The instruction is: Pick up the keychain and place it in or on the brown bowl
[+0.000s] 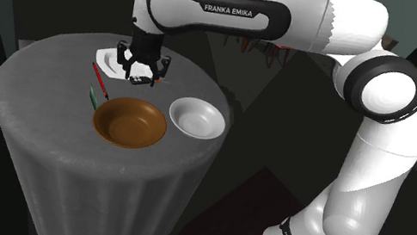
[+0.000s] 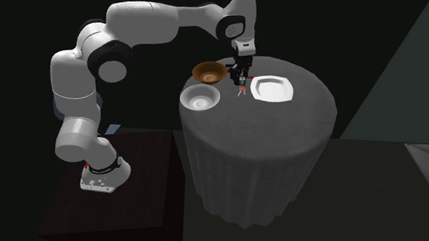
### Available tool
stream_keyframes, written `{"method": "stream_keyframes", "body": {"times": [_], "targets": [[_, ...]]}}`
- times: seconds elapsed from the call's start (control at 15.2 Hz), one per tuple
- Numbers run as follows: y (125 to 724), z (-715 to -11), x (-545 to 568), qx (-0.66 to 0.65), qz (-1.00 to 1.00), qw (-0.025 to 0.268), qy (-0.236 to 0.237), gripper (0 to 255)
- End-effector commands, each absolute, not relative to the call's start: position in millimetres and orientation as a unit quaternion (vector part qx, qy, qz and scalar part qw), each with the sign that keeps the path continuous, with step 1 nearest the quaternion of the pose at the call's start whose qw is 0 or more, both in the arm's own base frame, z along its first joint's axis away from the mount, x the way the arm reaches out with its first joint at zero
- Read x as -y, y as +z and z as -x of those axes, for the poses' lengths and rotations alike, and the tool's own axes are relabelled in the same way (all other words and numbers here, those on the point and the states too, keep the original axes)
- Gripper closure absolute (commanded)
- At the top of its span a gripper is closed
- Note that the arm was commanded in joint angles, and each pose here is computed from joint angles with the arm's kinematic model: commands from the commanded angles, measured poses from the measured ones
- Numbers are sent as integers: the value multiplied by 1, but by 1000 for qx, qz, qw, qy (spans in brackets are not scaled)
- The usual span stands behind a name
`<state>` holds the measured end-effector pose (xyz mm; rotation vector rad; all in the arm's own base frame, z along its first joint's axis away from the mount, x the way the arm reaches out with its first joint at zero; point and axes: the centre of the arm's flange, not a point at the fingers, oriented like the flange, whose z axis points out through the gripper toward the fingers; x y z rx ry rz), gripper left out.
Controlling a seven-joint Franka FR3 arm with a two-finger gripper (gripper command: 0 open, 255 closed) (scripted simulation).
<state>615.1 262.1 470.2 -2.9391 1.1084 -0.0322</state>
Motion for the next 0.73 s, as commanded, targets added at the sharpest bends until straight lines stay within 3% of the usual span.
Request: {"method": "stream_keyframes", "body": {"times": [0.0, 0.66], "targets": [[481, -615, -262, -353, 936, 0, -10, 255], [534, -615, -262, -353, 936, 0, -10, 255]]}}
